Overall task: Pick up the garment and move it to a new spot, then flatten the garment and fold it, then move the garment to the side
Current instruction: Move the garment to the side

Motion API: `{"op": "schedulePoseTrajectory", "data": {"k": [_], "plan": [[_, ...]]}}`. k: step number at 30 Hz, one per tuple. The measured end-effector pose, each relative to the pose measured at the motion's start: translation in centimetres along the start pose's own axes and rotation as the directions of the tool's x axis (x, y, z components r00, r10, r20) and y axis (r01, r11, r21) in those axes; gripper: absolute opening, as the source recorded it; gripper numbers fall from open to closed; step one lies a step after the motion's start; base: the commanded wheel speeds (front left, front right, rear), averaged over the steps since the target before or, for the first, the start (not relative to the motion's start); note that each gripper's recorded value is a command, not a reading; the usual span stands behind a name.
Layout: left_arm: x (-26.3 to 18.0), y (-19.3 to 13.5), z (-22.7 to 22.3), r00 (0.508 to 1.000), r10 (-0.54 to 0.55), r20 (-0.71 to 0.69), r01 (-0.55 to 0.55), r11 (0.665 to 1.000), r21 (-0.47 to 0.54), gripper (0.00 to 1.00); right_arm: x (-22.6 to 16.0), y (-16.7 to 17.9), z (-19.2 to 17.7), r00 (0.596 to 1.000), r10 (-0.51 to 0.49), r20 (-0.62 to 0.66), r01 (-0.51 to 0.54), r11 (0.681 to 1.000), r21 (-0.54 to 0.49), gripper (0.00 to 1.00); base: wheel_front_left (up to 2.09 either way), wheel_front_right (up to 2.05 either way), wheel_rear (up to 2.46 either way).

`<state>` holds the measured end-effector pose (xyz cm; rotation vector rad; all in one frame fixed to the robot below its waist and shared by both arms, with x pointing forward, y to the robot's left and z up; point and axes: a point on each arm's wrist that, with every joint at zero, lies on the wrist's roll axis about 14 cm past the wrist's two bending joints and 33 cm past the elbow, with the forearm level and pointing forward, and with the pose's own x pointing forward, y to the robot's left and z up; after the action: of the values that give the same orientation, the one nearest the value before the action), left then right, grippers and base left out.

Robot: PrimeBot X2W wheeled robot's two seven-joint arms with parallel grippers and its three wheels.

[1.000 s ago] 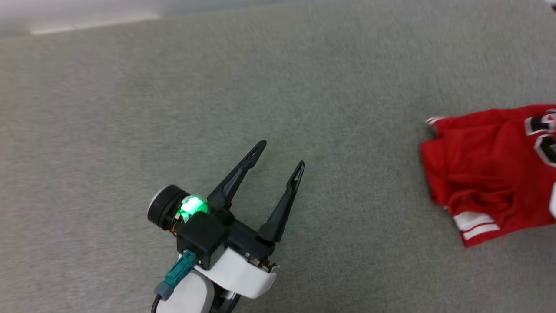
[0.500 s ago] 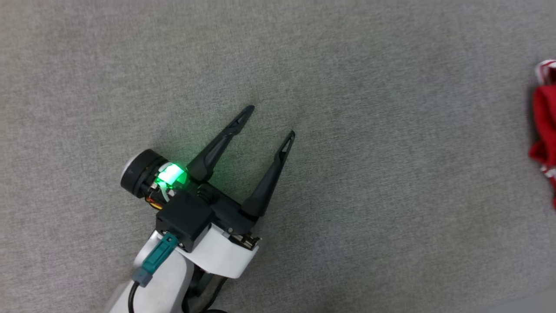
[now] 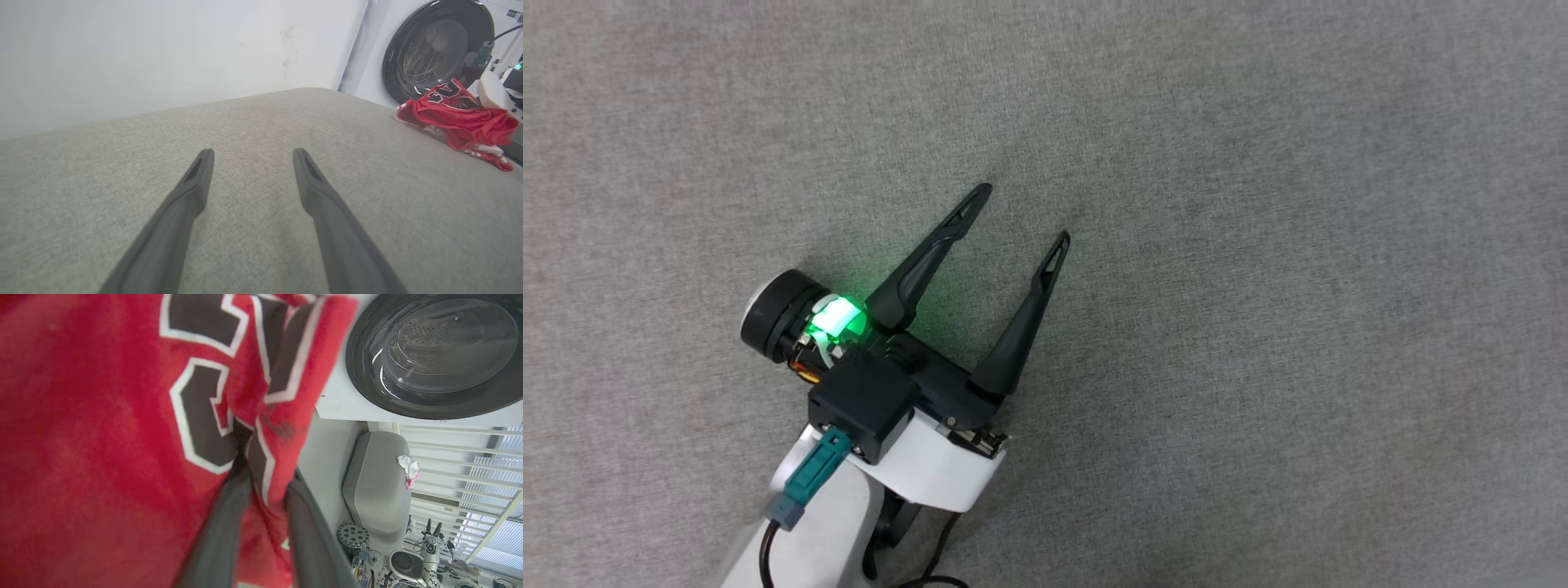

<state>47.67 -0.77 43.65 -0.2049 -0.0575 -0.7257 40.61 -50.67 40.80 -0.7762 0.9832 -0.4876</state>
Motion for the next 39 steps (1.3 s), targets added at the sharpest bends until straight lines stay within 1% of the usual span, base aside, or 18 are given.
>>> {"op": "schedulePoseTrajectory", "data": {"k": [7, 10, 12, 14, 16, 18, 21, 24, 26, 29, 31, 34, 37, 39], "plan": [[-0.1, -0.7, 3.1, 0.998, 0.028, 0.052, -0.028, 1.000, 0.006, 1.00, -2.2, -2.4, 3.2, 0.992, -0.042, 0.117, 0.038, 0.999, 0.036, 1.00, 0.00, 0.00, 0.00], [-0.6, -0.6, 4.7, 0.995, 0.061, 0.076, -0.062, 0.998, 0.011, 1.00, -4.0, -3.3, 5.6, 0.977, -0.049, 0.208, 0.035, 0.997, 0.071, 1.00, 0.00, 0.00, 0.00], [-1.2, -0.4, 5.9, 0.992, 0.086, 0.091, -0.088, 0.996, 0.019, 1.00, -5.6, -3.9, 7.7, 0.956, -0.051, 0.289, 0.023, 0.995, 0.102, 1.00, 0.00, 0.00, 0.00], [-2.1, 0.1, 7.0, 0.987, 0.121, 0.105, -0.125, 0.992, 0.034, 1.00, -7.5, -4.1, 10.0, 0.924, -0.047, 0.379, -0.005, 0.991, 0.136, 1.00, 0.00, 0.00, 0.00], [-3.1, 0.5, 8.2, 0.980, 0.160, 0.121, -0.166, 0.985, 0.047, 1.00, -9.8, -4.0, 12.5, 0.878, -0.043, 0.478, -0.046, 0.984, 0.172, 1.00, 0.00, 0.00, 0.00], [-4.4, 1.1, 9.4, 0.970, 0.202, 0.137, -0.212, 0.975, 0.063, 1.00, -12.4, -3.5, 15.0, 0.814, -0.035, 0.580, -0.100, 0.975, 0.198, 1.00, 0.00, 0.00, 0.00], [-6.6, 1.9, 11.1, 0.950, 0.265, 0.164, -0.282, 0.955, 0.087, 1.00, -16.7, -2.4, 17.7, 0.702, -0.025, 0.712, -0.186, 0.958, 0.217, 1.00, 0.00, 0.00, 0.00], [-8.9, 2.4, 12.7, 0.928, 0.318, 0.191, -0.343, 0.933, 0.112, 1.00, -20.4, -1.3, 18.9, 0.594, -0.027, 0.804, -0.291, 0.924, 0.246, 1.00, 0.00, 0.00, 0.00], [-10.5, 2.8, 13.5, 0.911, 0.358, 0.203, -0.386, 0.914, 0.123, 1.00, -22.7, -0.4, 19.5, 0.523, -0.035, 0.852, -0.363, 0.895, 0.260, 1.00, 0.00, 0.00, 0.00], [-12.9, 3.4, 14.4, 0.885, 0.412, 0.216, -0.446, 0.884, 0.141, 1.00, -25.5, 1.9, 20.1, 0.438, -0.029, 0.898, -0.467, 0.847, 0.255, 1.00, 0.00, 0.00, 0.00], [-14.4, 3.6, 14.4, 0.868, 0.449, 0.213, -0.482, 0.865, 0.137, 1.00, -26.9, 3.4, 20.0, 0.397, -0.022, 0.917, -0.532, 0.809, 0.250, 1.00, 0.00, 0.00, 0.00], [-16.2, 3.6, 14.6, 0.849, 0.482, 0.216, -0.516, 0.845, 0.144, 1.00, -29.0, 5.4, 19.8, 0.344, -0.028, 0.938, -0.622, 0.742, 0.251, 1.00, 0.00, 0.00, 0.00], [-18.0, 3.9, 14.6, 0.823, 0.526, 0.214, -0.558, 0.819, 0.136, 1.00, -30.1, 7.5, 19.0, 0.318, -0.019, 0.948, -0.687, 0.684, 0.244, 1.00, 0.00, 0.00, 0.00], [-19.0, 4.0, 14.4, 0.811, 0.547, 0.207, -0.577, 0.806, 0.134, 1.00, -30.7, 8.6, 18.6, 0.305, -0.017, 0.952, -0.715, 0.656, 0.240, 1.00, 0.00, 0.00, 0.00]]}}
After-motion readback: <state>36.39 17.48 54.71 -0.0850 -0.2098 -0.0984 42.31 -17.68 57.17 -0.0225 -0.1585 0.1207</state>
